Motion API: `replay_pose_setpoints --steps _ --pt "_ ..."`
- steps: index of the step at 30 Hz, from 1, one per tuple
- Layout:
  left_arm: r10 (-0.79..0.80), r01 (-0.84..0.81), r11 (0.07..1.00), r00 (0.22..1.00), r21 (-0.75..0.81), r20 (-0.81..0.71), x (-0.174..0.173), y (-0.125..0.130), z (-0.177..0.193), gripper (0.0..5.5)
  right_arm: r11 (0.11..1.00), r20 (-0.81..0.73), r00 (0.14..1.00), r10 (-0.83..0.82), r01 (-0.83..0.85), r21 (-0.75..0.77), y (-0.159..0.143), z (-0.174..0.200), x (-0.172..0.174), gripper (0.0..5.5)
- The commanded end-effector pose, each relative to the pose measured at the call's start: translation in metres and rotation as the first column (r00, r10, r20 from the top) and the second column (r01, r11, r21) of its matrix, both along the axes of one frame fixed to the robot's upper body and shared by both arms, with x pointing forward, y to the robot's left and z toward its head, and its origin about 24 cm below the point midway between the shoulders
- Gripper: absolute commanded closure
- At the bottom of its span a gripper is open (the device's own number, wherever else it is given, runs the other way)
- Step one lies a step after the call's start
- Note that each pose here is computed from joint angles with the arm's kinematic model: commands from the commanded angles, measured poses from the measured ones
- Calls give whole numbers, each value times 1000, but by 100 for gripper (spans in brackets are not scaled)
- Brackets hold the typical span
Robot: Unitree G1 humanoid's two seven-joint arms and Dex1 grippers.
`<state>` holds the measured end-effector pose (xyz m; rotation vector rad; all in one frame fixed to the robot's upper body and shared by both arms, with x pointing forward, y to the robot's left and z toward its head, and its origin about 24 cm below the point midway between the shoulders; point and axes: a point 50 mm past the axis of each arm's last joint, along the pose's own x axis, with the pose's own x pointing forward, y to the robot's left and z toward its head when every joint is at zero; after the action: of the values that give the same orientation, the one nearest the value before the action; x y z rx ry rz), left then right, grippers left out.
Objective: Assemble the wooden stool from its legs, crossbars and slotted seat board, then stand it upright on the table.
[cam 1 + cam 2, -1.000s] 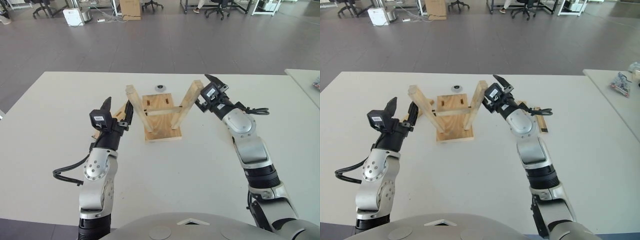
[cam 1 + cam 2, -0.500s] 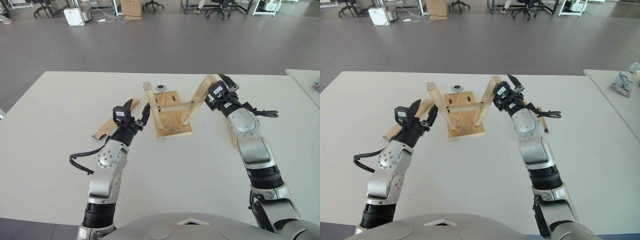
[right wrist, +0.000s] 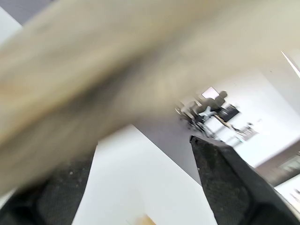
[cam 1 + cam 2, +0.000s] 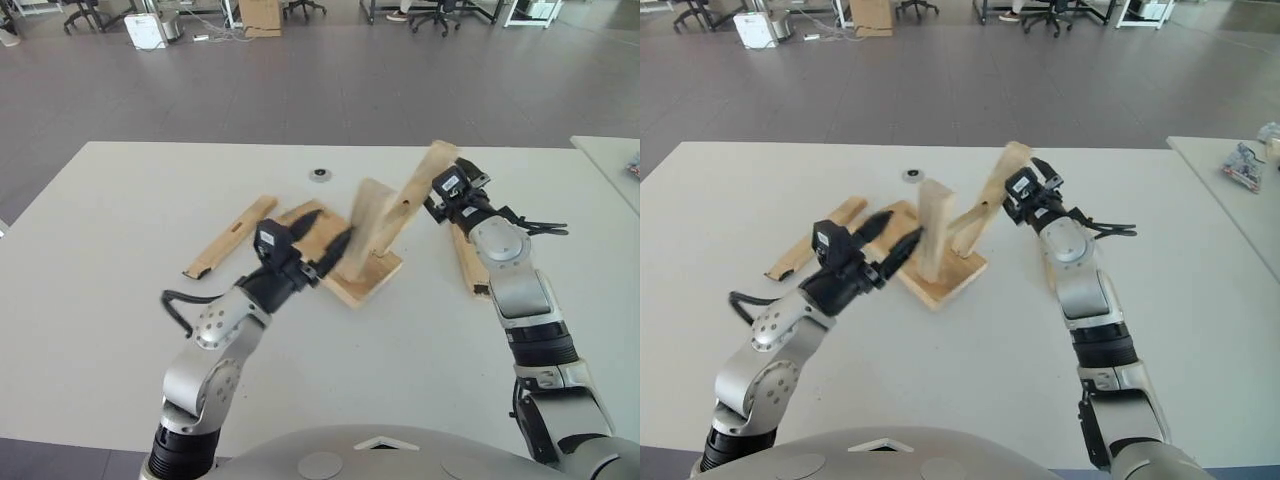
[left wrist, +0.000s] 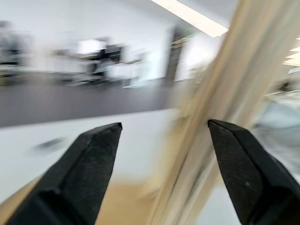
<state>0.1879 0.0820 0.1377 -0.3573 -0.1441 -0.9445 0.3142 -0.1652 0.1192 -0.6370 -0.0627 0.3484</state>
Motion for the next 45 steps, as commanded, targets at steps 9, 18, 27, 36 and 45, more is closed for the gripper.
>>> replay_pose_setpoints --steps 9,18,27,36,45 --pt "249 -224 879 969 421 -4 35 116 -43 206 996 -83 995 -47 40 -82 -64 -8 -21 179" --pt "166 -275 611 961 742 219 90 123 -83 206 837 -523 752 402 -534 -124 -36 -34 -93 179" --pt "-153 -92 431 973 898 174 60 103 -142 206 822 -549 712 438 -564 -76 -13 -49 -99 179" --pt "-147 -50 498 979 866 141 26 109 -139 206 896 -395 847 357 -429 -110 10 -60 -53 179" --pt "-43 -118 640 981 759 189 19 94 -127 206 951 -354 901 251 -298 -84 8 -49 -29 179"
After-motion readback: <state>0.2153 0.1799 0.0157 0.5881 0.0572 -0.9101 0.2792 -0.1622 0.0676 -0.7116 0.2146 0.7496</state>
